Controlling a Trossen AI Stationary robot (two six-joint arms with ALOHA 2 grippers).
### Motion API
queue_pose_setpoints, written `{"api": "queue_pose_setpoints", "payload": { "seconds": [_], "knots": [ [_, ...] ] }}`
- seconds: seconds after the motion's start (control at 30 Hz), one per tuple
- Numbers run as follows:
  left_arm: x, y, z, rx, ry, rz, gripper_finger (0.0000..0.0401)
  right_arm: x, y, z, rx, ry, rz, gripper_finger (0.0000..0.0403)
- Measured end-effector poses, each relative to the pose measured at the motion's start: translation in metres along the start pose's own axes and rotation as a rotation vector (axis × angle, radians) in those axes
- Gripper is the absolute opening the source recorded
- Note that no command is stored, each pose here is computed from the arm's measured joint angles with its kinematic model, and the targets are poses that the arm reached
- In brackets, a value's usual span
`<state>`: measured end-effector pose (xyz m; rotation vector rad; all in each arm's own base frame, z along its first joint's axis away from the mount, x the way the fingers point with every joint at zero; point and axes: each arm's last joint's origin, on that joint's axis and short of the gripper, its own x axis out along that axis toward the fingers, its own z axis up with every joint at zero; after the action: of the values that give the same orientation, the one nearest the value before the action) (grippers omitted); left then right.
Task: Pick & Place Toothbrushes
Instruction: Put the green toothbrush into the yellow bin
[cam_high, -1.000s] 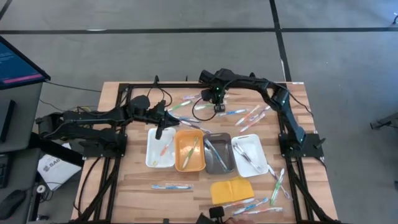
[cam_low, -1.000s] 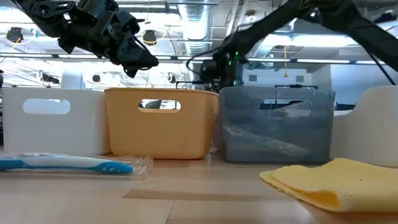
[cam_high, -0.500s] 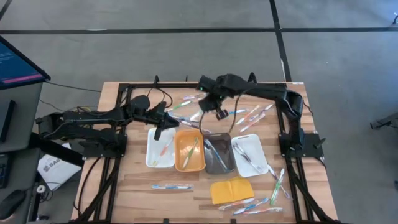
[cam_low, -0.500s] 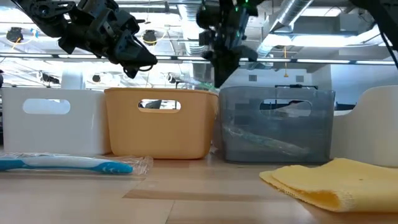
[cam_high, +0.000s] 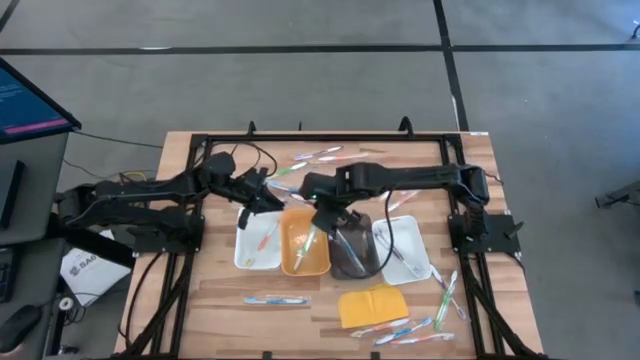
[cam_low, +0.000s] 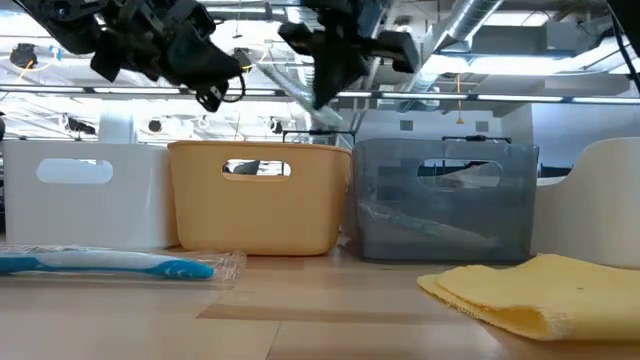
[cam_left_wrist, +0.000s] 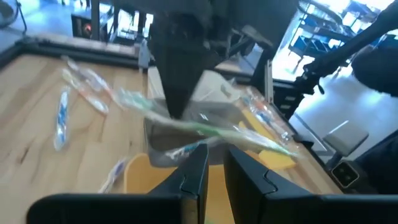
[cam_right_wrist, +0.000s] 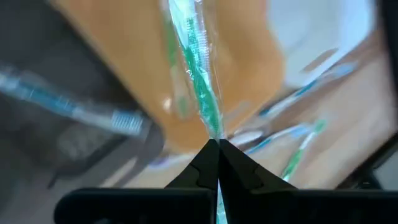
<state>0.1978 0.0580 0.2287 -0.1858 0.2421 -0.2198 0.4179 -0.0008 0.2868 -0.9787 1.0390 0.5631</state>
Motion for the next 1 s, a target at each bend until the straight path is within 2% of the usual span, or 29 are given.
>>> {"api": "queue_pose_setpoints", "payload": {
  "seconds": [0.1,0.17,0.23,0.3,0.37,0.63,0.77,0.93,1.0],
  "knots": [
    [-0.006,-0.004,0.005,0.003,-0.033,-0.003,0.0044,0.019,0.000,0.014,0.001,-0.027,-0.021,0.0000],
    [-0.008,-0.006,0.008,0.006,-0.050,-0.006,0.0044,0.034,0.005,0.016,0.008,-0.014,0.028,0.0000],
    [-0.011,-0.009,0.009,0.005,-0.050,-0.010,0.0044,0.047,0.005,0.022,-0.005,-0.026,0.029,0.0000],
    [-0.011,-0.013,0.011,0.020,-0.066,-0.025,0.0044,0.061,0.013,0.019,-0.010,0.029,0.099,0.0000],
    [-0.011,-0.016,0.010,0.015,-0.053,-0.037,0.0044,0.072,0.012,0.023,-0.005,0.023,0.083,0.0000],
    [-0.009,-0.023,0.011,0.036,-0.060,-0.076,0.0044,0.072,0.009,0.025,0.102,-0.013,0.062,0.0000],
    [-0.009,-0.023,0.011,0.037,-0.060,-0.076,0.0044,0.072,0.009,0.026,0.115,-0.019,0.060,0.0000],
    [-0.009,-0.023,0.011,0.037,-0.060,-0.076,0.0044,0.094,0.017,0.024,0.111,0.012,0.143,0.0000],
    [-0.008,-0.023,0.011,0.036,-0.060,-0.076,0.0044,0.102,0.015,0.026,0.102,-0.003,0.123,0.0000]
  ]
}}
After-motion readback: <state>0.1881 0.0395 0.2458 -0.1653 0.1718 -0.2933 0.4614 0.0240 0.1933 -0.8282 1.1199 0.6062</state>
